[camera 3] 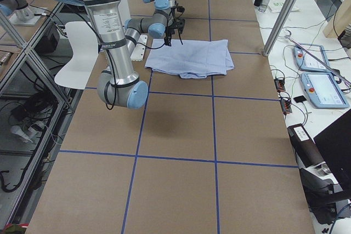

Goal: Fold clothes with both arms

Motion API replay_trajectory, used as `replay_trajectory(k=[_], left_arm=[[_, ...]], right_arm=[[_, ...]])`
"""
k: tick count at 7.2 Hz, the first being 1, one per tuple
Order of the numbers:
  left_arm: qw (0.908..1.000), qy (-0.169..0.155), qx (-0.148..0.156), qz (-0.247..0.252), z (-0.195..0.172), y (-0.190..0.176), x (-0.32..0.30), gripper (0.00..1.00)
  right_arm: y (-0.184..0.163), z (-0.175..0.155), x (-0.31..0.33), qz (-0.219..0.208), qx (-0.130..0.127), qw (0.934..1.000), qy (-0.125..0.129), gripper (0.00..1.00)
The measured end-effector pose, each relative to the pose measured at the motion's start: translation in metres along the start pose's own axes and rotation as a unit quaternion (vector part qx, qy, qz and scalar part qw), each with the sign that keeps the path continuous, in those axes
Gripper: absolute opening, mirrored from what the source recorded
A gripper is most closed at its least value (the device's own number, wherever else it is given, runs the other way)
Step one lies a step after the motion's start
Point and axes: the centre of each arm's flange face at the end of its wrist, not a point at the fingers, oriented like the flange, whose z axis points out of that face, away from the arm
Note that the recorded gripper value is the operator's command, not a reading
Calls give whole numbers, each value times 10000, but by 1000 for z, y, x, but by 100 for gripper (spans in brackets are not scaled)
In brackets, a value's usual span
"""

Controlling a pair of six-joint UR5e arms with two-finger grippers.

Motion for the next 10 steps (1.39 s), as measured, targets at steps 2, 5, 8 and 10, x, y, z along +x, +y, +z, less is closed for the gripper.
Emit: replay_trajectory(k=[2,5,8,10], left_arm=[[9995,-276,-66,-111,20,38,-17,93],[9976,-676,-12,-168,32,51,-32,88],[9962,-859,5,-167,39,56,-39,85],[9954,-943,-60,-131,45,66,-46,80]], right_arm=[[0,0,-1,22,0,10000,-6,100],[0,0,-1,31,-2,10000,-5,100],[0,1,0,56,-2,10000,9,100],[0,1,1,60,-4,10000,21,100]])
